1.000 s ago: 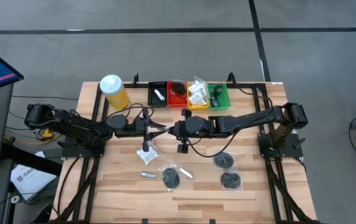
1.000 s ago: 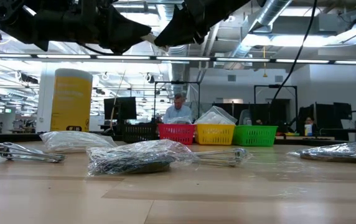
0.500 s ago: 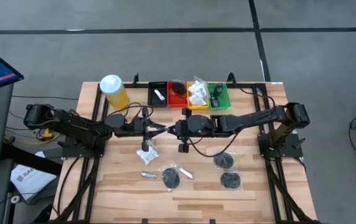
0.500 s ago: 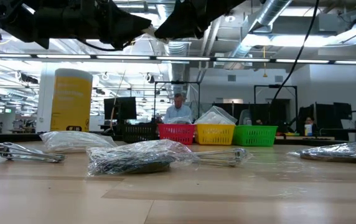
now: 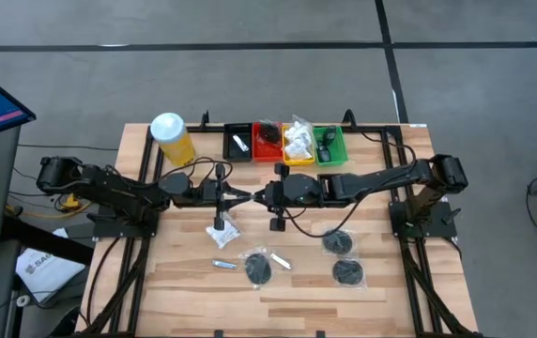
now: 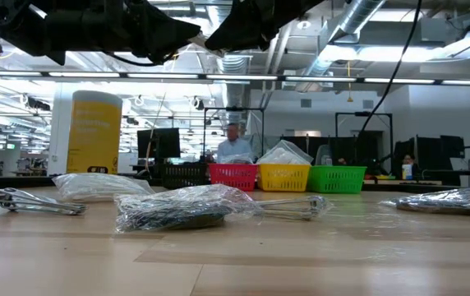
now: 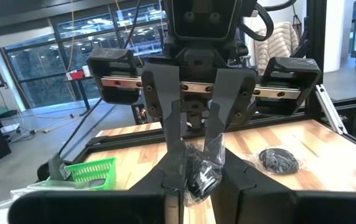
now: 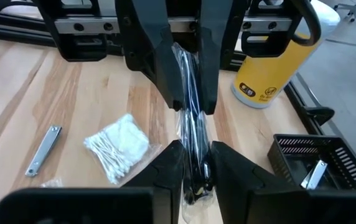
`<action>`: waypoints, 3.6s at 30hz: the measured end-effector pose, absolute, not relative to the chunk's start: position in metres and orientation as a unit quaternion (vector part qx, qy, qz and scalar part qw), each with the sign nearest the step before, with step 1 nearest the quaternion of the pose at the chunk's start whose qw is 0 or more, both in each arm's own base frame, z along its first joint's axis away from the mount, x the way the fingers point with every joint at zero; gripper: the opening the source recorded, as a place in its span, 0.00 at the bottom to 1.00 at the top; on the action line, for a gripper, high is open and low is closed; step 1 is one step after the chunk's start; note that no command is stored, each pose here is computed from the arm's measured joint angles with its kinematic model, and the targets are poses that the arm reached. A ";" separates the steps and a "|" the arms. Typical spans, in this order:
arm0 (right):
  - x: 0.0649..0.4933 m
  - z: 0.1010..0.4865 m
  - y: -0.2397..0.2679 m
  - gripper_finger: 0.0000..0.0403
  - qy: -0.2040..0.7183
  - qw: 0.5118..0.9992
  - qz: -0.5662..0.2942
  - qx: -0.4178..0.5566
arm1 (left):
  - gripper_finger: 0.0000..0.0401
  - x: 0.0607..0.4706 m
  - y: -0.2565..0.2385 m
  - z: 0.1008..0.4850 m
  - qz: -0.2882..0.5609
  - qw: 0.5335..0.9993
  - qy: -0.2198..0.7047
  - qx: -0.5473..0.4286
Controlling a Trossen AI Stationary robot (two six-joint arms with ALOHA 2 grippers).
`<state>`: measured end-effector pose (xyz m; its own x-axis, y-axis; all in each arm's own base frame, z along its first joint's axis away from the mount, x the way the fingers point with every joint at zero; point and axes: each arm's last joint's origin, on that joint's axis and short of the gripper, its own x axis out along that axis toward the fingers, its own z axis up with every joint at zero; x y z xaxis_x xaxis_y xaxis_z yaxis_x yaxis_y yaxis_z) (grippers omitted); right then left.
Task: Pick & Place Travel size toiletries
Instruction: Put the nail cutter into the black bin
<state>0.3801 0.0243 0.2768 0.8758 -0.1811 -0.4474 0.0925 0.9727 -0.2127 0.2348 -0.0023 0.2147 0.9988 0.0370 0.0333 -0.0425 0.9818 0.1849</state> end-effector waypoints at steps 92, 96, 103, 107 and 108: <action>0.362 0.253 0.011 0.55 0.381 0.916 -0.124 -0.030 | 0.10 0.293 0.182 0.206 0.403 0.818 0.406 -0.060; 0.362 0.253 0.011 0.55 0.381 0.916 -0.124 -0.030 | 0.13 0.293 0.182 0.207 0.403 0.818 0.406 -0.060; 0.362 0.253 0.011 0.55 0.381 0.916 -0.124 -0.030 | 0.19 0.293 0.182 0.207 0.403 0.818 0.406 -0.060; 0.362 0.253 0.011 0.55 0.381 0.916 -0.124 -0.030 | 0.20 0.293 0.182 0.207 0.403 0.818 0.407 -0.058; 0.362 0.253 0.011 0.55 0.381 0.916 -0.124 -0.030 | 0.20 0.293 0.182 0.207 0.403 0.818 0.407 -0.058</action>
